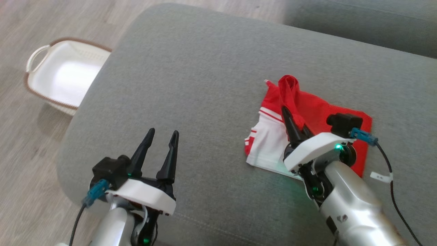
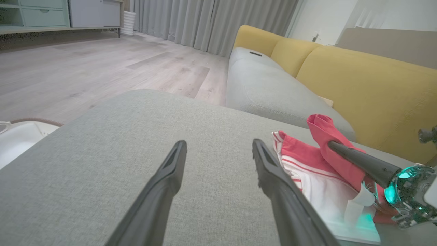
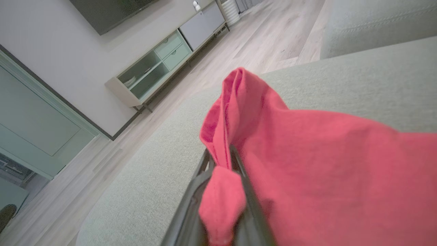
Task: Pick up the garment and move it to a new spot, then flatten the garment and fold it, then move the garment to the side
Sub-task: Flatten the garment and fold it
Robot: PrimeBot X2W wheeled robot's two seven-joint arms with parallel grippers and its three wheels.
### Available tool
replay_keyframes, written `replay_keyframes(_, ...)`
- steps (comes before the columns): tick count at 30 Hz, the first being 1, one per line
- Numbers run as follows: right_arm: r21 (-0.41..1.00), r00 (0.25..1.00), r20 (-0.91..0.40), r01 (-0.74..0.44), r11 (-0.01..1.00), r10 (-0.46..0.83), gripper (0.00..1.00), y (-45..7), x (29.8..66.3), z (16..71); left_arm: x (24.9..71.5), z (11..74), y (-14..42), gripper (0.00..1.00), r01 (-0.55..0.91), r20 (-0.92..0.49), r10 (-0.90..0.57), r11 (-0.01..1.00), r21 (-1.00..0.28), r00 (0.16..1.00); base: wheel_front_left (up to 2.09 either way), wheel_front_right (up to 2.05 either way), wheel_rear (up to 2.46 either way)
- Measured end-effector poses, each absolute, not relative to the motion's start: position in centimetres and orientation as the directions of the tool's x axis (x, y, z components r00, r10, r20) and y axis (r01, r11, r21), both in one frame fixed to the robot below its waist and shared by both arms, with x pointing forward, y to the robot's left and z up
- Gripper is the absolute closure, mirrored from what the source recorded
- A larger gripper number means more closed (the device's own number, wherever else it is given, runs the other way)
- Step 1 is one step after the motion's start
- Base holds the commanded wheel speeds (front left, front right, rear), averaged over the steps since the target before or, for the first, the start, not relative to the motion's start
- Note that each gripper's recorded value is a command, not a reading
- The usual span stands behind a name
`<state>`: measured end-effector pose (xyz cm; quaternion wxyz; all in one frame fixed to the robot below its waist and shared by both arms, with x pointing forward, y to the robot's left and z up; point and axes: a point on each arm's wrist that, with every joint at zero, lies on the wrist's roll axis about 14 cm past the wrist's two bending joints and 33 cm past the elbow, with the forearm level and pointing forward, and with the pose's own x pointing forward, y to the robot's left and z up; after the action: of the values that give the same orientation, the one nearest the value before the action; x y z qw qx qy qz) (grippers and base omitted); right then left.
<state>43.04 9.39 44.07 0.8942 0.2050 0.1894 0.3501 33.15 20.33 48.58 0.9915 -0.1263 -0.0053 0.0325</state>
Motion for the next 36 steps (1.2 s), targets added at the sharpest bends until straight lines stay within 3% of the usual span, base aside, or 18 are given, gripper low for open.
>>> replay_keyframes(3, 0.504, 0.665, -0.208, -0.556, 0.662, 0.717, 1.00, 10.4, 43.2, 43.5, 32.9, 48.4, 20.9, 0.00, -0.082, -0.006, 0.083, 0.966, -0.246, 0.996, 0.00, 0.00, 0.00)
replay_keyframes(4, 0.509, 0.654, -0.215, -0.558, 0.655, 0.725, 0.00, 10.8, 43.0, 43.2, 32.9, 48.4, 21.0, 0.00, -0.087, -0.008, 0.088, 0.966, -0.244, 0.996, 0.00, 0.00, 0.00)
replay_keyframes(10, 0.526, 0.543, -0.256, -0.616, 0.587, 0.800, 0.00, 13.2, 40.0, 42.1, 33.2, 48.4, 21.5, 0.00, -0.100, -0.008, 0.101, 0.964, -0.248, 0.995, 0.00, 0.00, 0.00)
replay_keyframes(13, 0.501, 0.534, -0.250, -0.643, 0.580, 0.808, 0.00, 13.3, 39.7, 42.3, 33.3, 48.4, 21.7, 0.00, -0.105, -0.007, 0.106, 0.963, -0.249, 0.994, 0.00, 0.00, 0.00)
replay_keyframes(18, 0.425, 0.602, -0.183, -0.664, 0.615, 0.777, 0.00, 12.1, 42.3, 44.7, 34.1, 48.9, 21.4, 0.00, -0.083, 0.011, 0.089, 0.968, -0.239, 0.996, 0.00, 0.00, 0.00)
replay_keyframes(26, 0.155, 0.731, -0.109, -0.657, 0.738, 0.674, 0.00, 6.3, 46.6, 47.9, 36.0, 50.6, 19.6, 0.00, -0.007, 0.071, 0.024, 0.972, -0.236, 0.997, 0.00, 0.00, 0.00)
replay_keyframes(30, 0.064, 0.810, -0.016, -0.584, 0.809, 0.586, 0.00, 1.2, 48.2, 50.7, 36.8, 51.3, 18.5, 0.00, 0.035, 0.096, -0.012, 0.971, -0.237, 0.995, 0.00, 0.00, 0.00)
replay_keyframes(36, 0.015, 0.914, 0.000, -0.405, 0.914, 0.405, 0.00, -7.2, 46.2, 49.7, 38.0, 52.1, 16.3, 0.00, 0.108, 0.124, -0.080, 0.966, -0.234, 0.989, 0.00, 0.00, 0.00)
